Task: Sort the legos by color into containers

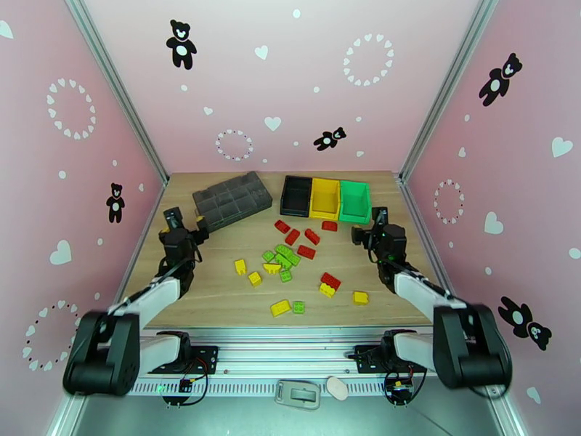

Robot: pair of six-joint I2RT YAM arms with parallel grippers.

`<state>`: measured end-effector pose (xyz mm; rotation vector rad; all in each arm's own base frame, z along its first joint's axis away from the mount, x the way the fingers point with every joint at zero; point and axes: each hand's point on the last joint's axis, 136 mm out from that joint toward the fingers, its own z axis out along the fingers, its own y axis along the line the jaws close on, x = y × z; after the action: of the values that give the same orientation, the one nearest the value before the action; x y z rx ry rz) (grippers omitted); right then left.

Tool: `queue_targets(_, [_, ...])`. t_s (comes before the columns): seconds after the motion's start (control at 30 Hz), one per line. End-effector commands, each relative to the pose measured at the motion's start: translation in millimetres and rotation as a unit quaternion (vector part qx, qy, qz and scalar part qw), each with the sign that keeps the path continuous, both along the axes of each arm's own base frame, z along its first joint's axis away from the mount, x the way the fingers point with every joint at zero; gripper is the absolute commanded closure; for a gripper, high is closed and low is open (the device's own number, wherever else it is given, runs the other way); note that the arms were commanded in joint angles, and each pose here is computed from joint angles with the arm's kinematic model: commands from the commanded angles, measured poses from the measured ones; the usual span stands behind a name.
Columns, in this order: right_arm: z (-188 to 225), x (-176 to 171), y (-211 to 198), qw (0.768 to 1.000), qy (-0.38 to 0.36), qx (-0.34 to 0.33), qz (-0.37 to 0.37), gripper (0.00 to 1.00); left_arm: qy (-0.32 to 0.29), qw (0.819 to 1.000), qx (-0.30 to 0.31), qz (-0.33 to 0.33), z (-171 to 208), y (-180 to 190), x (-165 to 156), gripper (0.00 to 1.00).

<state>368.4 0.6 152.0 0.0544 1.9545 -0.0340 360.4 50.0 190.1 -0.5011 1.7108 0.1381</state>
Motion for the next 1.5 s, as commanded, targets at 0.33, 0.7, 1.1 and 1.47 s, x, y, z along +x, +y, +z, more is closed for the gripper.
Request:
queue_targets(0.33, [3.6,-91.1,3.1,0.968,0.167,0.17,-0.084,0.08,0.122,0.965,-0.226,-0.045,-0.1,-40.5,-75.1,0.03])
queue_targets(0.7, [-1.5,-113.1,51.5,0.952,0.21,0.223,0.02,0.19,0.283,0.903,-0.286,-0.149,-40.4,-108.9,-106.3,0.27])
queue_targets(1.1, [-4.8,-115.4,135.0,0.95,0.259,0.125,0.117,0.22,0.401,0.882,-0.184,-0.167,-86.9,-166.5,-96.6,0.3])
queue_targets(1.47, [-18.9,-121.3,201.7,0.946,0.278,0.024,0.166,0.16,0.475,0.86,-0.1,-0.158,-133.1,-194.7,-72.4,0.36])
